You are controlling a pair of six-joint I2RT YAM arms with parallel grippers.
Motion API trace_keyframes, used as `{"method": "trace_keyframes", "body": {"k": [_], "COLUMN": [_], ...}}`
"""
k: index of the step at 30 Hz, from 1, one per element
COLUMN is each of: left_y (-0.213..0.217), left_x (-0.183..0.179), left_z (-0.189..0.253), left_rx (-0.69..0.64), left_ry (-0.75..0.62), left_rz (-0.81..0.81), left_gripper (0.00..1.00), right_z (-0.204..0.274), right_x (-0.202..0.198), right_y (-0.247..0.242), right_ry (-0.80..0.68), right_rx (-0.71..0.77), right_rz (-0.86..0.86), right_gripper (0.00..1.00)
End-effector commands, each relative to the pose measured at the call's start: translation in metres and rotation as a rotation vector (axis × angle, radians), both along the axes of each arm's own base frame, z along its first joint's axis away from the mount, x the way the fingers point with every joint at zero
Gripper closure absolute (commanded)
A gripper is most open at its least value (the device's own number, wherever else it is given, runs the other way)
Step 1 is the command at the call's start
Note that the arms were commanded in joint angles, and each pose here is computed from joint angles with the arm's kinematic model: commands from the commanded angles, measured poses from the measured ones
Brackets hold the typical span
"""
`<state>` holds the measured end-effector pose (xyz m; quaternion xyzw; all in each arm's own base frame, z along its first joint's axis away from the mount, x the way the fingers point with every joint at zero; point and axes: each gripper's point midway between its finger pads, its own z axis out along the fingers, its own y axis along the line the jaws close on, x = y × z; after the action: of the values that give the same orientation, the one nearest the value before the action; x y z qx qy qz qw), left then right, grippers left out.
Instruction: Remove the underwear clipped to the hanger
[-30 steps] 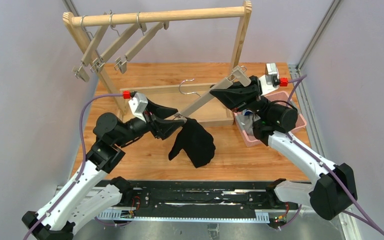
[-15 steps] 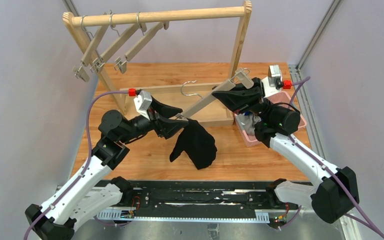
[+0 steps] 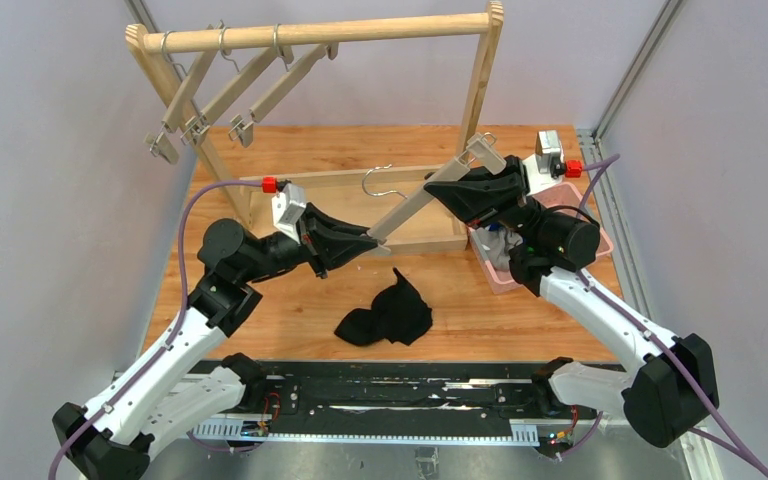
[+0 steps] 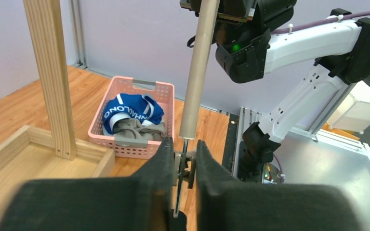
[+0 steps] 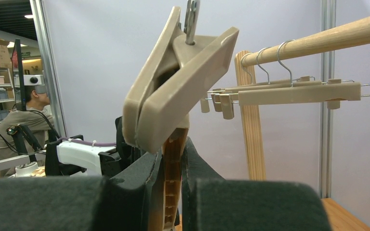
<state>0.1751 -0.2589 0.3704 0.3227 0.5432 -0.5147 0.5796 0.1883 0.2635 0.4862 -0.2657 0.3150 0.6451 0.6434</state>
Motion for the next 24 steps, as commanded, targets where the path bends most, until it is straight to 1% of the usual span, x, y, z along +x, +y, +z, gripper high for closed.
{"method": "trace_keyframes", "body": {"k": [1, 2, 3, 5, 9, 13, 24], "left_y": [-0.001, 0.000, 0.001, 0.003, 0.005, 0.003, -0.011], "left_x": [-0.001, -0.001, -0.001, -0.002, -0.007, -0.005, 0.008], "left_z": [0.012, 0.014, 0.018, 0.026, 0.044, 0.051, 0.042], "left_rx": [-0.027, -0.032, -0.039, -0.056, -0.080, -0.081, -0.062], "left_ry": [-0.006, -0.010, -0.014, -0.027, -0.063, -0.072, -0.023], "left_rz": [0.001, 0.006, 0.011, 0.019, 0.012, 0.004, -0.029], "left_gripper": [0.64, 0.55, 0.49, 0.44, 0.43, 0.43, 0.46], "right_z": [0.011, 0.011, 0.011, 0.010, 0.009, 0.011, 0.014], "right_x": [-0.014, -0.014, -0.014, -0.014, -0.013, -0.014, -0.016], "right_y": [-0.006, -0.006, -0.006, -0.005, -0.004, -0.004, -0.002], "right_ry": [-0.062, -0.063, -0.063, -0.063, -0.057, -0.060, -0.068], "right_rx": [0.028, 0.028, 0.027, 0.023, 0.023, 0.028, 0.025], "right_rz": [0.004, 0.003, 0.005, 0.008, 0.011, 0.017, 0.034], "right_gripper": [0.99, 0.99, 0.99, 0.99, 0.99, 0.99, 1.00]}}
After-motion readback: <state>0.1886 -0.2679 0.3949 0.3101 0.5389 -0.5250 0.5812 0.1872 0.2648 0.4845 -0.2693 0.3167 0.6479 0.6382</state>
